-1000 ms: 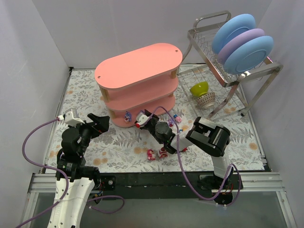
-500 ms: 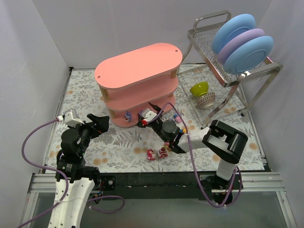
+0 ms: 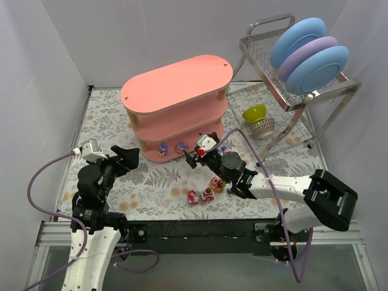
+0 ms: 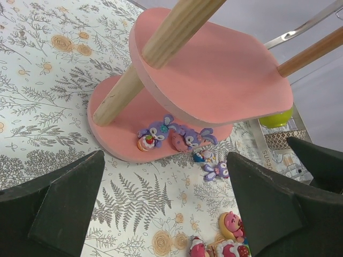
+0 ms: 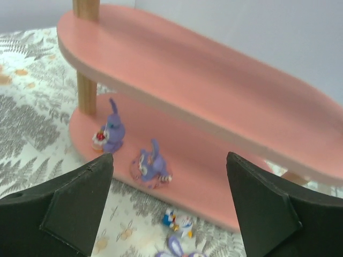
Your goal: Place and organize the plastic toys onto the shelf
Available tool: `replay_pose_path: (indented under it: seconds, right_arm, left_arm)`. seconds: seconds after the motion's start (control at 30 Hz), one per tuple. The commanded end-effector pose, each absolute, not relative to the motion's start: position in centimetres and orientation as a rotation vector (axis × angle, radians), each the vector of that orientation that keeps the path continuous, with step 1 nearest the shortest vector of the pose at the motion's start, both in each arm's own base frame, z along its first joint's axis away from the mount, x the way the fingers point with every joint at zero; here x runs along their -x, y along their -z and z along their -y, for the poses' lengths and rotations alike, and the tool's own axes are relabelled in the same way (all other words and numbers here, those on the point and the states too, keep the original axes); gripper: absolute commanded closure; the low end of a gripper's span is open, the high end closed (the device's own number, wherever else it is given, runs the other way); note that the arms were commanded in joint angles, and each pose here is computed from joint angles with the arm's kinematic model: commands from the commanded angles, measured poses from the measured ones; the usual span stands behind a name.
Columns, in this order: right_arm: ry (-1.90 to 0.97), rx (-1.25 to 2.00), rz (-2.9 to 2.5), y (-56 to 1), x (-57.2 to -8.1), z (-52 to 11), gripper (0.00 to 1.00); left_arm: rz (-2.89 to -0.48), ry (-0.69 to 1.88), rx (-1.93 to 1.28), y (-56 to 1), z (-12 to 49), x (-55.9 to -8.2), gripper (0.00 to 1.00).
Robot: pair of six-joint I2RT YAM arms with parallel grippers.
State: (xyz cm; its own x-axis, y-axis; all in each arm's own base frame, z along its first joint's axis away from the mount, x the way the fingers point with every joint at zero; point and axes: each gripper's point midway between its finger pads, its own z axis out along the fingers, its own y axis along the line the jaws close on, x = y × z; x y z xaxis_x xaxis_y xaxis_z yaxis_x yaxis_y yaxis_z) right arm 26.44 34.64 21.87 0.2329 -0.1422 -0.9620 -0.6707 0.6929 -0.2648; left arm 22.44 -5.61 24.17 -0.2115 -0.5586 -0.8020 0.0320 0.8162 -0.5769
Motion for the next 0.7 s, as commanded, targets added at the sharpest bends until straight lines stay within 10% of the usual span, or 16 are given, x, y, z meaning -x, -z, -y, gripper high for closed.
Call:
replay_pose_path:
  seconds: [0.0,0.67]
  right_arm:
    - [-0.468,0.784,-1.470,-19.8,-24.8,-33.1,0.05]
    - [-0.482,0.631,-1.849,-17.4,-25.5,-25.0,0.05]
  left_arm:
    - [-1.691,0.580,0.380,-24.7,5.9,-22.3,0.02]
    - [-1.677,0.585,0.374,-24.9,5.9,-22.1,0.02]
